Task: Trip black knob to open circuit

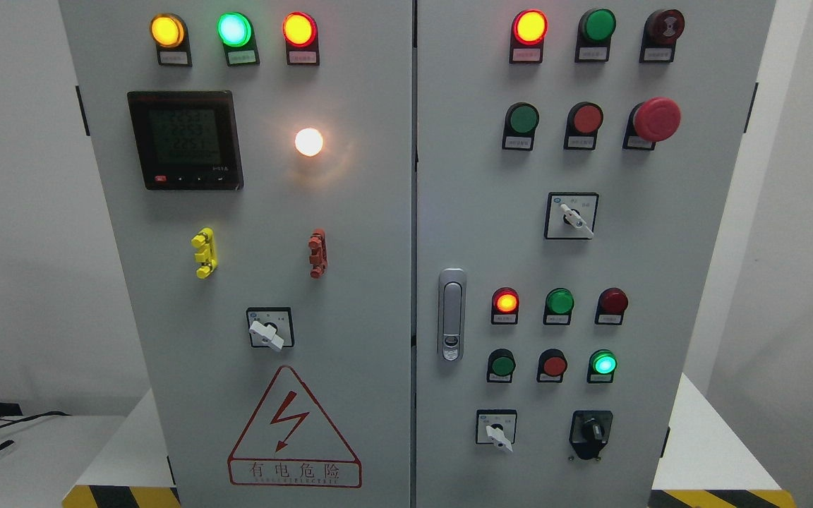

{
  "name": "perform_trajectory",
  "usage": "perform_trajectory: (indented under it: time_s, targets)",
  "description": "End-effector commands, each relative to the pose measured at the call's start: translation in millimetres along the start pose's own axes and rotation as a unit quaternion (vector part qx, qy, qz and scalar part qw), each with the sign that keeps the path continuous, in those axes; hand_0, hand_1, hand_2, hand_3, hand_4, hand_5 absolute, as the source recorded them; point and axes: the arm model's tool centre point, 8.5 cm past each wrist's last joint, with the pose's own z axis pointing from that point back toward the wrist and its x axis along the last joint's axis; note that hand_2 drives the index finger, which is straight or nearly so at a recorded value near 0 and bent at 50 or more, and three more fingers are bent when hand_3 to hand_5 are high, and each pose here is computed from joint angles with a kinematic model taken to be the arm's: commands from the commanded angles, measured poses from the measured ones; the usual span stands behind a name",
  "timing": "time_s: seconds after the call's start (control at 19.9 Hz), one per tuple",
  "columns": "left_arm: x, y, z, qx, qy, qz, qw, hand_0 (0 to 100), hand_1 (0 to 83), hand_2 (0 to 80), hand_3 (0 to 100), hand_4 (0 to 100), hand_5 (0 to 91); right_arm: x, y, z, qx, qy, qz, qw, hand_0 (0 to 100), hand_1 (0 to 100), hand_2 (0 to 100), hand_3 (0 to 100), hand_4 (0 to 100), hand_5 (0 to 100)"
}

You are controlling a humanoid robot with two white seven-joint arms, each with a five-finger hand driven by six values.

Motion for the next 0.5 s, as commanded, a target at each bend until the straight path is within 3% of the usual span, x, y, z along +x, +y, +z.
perform_trajectory:
  time_s: [0.0, 0.45]
  targets:
    - [0.1, -0.3, 0.0, -0.002, -0.001, -0.015, 1.000, 12, 38.9, 0.0, 0, 0, 0.0, 8.6, -3.4, 3.8, -0.004, -0.011, 0.003, 1.000, 0, 0, 17, 30, 24, 24]
    - [0.1, -0.3, 0.0, -0.002, -0.001, -0.015, 1.000, 12, 38.9, 0.0, 0, 0, 0.0, 7.7, -2.7, 3.6, -0.003, -0.010, 0.002, 1.000, 0, 0, 17, 30, 24, 24]
